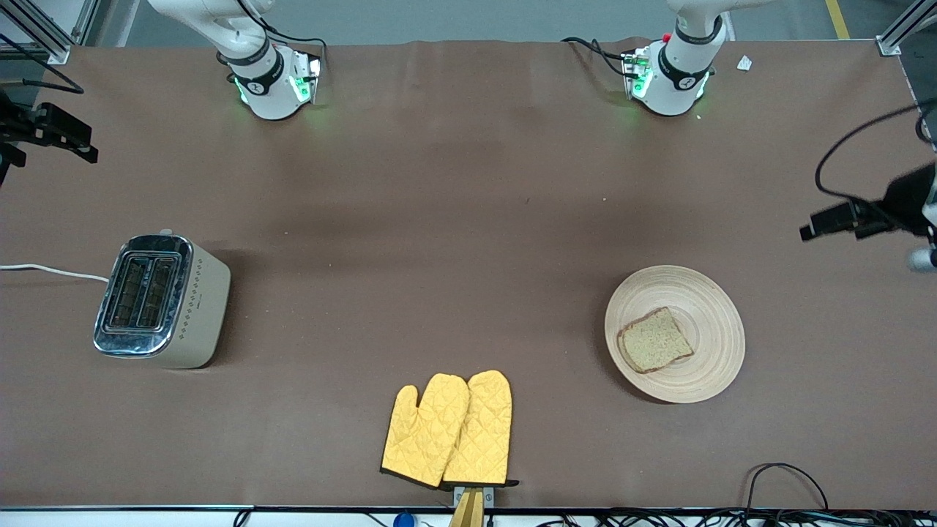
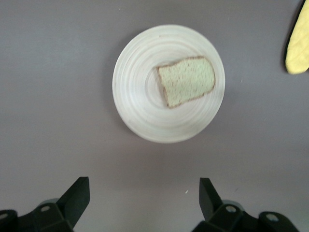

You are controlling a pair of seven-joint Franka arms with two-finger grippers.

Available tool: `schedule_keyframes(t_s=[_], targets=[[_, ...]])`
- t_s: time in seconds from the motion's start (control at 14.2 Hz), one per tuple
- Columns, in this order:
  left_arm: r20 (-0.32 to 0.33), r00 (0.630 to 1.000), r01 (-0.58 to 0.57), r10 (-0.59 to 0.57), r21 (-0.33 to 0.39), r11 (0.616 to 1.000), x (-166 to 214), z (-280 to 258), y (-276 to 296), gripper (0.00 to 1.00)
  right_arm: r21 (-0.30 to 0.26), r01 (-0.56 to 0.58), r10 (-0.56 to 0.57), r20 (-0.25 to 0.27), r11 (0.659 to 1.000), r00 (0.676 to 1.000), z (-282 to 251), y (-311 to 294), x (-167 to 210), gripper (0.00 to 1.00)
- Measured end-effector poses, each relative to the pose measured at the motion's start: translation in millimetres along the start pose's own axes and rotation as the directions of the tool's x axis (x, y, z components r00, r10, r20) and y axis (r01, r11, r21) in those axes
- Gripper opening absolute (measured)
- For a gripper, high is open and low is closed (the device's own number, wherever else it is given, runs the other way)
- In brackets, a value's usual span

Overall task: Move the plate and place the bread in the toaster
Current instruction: 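Reach the left gripper toward the rim of the wooden plate, then grasp the wooden plate rim with the left gripper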

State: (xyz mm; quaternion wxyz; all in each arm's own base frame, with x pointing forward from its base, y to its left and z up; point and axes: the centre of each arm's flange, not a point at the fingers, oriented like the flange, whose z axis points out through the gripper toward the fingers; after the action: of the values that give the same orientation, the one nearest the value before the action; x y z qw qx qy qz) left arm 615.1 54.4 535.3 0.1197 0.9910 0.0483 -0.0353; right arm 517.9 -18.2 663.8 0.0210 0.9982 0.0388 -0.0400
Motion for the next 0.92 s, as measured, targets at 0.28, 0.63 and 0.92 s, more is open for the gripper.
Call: schedule_keyframes(t_s=[0.28, 0.63, 0.92], targets=[[0.022, 0.999, 0.051, -0.048, -0.159, 0.986, 44.4, 76.2, -70.8, 1.0, 0.076, -0.068, 0.068, 0.01, 0.995, 0.998, 1.2, -5.7, -0.8, 1.0], [-0.005, 0.999, 0.038, -0.044, -0.408, 0.912, 76.7, 194.2, -159.7, 1.0, 0.082, -0.082, 0.08, 0.023, 0.993, 0.997, 2.5, -5.1, -2.0, 1.0], [0.018, 0.997, 0.072, -0.075, -0.549, 0.832, 80.8, 266.4, -182.3, 0.94, 0.082, -0.088, 0.086, 0.022, 0.993, 0.996, 2.4, -5.0, -1.8, 1.0]])
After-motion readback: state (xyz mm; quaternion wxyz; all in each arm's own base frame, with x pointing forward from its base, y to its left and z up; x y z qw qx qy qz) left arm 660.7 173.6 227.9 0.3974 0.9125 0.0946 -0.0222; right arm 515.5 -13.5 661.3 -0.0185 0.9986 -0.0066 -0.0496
